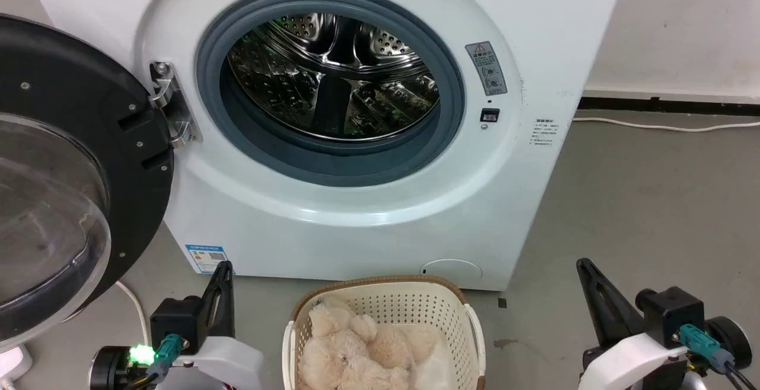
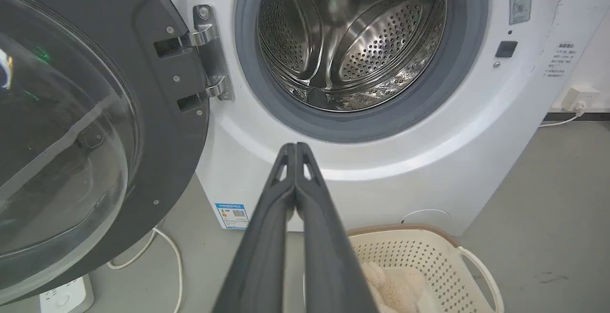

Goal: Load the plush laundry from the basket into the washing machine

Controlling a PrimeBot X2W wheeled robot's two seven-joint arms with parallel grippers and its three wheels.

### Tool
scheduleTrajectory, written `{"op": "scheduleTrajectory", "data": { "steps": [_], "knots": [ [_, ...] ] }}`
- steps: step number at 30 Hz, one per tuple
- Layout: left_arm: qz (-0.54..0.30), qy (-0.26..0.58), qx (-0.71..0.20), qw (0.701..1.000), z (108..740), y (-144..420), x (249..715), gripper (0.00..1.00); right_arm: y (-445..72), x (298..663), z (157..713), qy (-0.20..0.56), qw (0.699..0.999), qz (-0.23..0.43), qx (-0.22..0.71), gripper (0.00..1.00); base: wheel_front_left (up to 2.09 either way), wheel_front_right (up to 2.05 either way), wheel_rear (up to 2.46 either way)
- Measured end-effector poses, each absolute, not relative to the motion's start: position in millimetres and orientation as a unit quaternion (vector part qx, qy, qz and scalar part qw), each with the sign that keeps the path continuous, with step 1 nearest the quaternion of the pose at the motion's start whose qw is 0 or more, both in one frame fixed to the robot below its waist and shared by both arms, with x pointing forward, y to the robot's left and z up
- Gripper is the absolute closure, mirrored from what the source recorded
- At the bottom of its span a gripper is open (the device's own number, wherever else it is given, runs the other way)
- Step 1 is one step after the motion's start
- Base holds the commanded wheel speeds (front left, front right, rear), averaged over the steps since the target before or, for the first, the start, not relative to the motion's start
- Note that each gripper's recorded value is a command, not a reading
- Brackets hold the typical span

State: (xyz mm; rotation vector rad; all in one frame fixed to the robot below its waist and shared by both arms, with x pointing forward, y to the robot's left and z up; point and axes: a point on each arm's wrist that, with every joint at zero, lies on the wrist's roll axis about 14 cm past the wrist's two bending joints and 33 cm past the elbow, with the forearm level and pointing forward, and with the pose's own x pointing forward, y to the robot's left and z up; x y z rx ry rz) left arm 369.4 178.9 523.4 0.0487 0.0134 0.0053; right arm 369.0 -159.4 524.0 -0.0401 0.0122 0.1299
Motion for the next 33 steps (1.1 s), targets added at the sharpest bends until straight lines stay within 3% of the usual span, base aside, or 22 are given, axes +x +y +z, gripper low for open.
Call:
{"op": "scheduleTrajectory", "data": {
  "steps": [33],
  "knots": [
    [0.003, 0.007, 0.024, 1.0, 523.4, 178.8, 369.4, 1.0, -159.5, 369.0, 524.0, 0.006, 0.998, 0.065, -0.02, 1.0, 0.0, 0.0, 0.0]
  ]
}}
